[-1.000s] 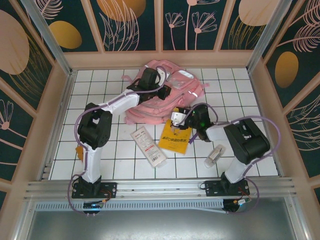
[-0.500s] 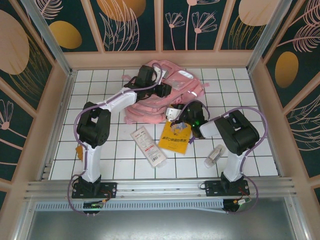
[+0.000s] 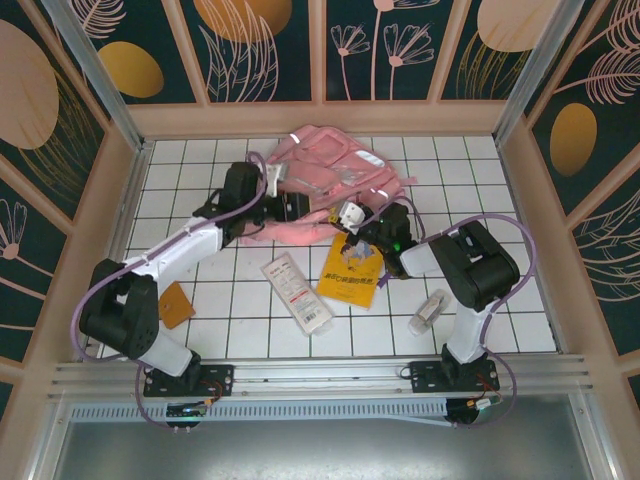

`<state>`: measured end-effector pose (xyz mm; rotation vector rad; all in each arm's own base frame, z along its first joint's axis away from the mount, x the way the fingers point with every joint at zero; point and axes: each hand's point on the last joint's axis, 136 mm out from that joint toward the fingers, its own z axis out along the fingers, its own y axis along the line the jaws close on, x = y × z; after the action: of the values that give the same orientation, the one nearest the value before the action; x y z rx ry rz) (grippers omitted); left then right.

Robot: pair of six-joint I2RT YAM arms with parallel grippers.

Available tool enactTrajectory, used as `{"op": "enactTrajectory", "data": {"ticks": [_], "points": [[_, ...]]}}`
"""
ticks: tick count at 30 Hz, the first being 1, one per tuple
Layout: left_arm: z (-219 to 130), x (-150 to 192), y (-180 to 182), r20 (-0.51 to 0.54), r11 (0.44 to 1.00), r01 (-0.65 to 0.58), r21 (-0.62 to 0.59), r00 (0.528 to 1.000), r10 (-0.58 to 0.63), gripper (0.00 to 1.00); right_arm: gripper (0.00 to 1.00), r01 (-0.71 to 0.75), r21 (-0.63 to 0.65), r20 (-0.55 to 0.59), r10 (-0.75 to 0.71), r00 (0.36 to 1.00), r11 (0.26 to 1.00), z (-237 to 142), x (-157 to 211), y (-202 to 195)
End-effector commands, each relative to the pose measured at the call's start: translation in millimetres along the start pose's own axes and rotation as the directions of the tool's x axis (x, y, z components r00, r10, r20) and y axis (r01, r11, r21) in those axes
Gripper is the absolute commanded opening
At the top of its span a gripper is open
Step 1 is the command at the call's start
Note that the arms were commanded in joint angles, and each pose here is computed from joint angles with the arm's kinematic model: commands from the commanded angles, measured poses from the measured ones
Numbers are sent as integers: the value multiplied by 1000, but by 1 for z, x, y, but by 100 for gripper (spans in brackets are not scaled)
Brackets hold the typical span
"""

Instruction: Pack books, pencil case, and school supplies into a backpack

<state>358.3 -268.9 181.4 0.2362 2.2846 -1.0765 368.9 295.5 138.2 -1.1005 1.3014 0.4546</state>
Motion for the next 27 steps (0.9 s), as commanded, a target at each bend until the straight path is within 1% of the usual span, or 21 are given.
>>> {"op": "enactTrajectory", "data": {"ticks": [1,3,5,7,8,11,15,21,22,25,27], "points": [[5,14,-7,-11,999,49,13,999,-49,51,0,-63,-6,204,63,977,998,2,-57,-6],[12,33,-6,-42,998,67,10,997,-66,51,0,-76,-9,201,77,977,997,5,-58,-5],[18,41,-6,-52,997,71,11,996,-71,50,0,-93,-16,198,95,976,996,7,-58,-5],[23,42,4,-53,995,100,-31,993,-101,46,0,-112,-21,198,114,974,993,8,-58,-5],[25,42,5,-57,994,101,-33,993,-103,45,0,-117,-22,197,120,973,993,8,-58,-5],[29,45,2,-81,993,114,-13,990,-115,44,0,-139,-4,175,138,975,990,12,-54,-8],[19,54,-7,-114,991,132,16,985,-129,39,0,-161,38,136,155,979,986,17,-47,-17],[-6,73,-18,-124,986,168,19,978,-165,39,0,-179,64,78,174,982,982,23,-34,-21],[-8,75,-22,-121,985,168,30,979,-164,40,0,-177,50,67,174,982,983,27,-36,-13],[-2,87,-22,-134,982,185,44,975,-177,42,0,-184,35,36,183,983,982,31,-36,-3],[6,91,-21,-147,981,192,39,972,-185,46,0,-206,33,12,206,979,978,33,-36,1]]}}
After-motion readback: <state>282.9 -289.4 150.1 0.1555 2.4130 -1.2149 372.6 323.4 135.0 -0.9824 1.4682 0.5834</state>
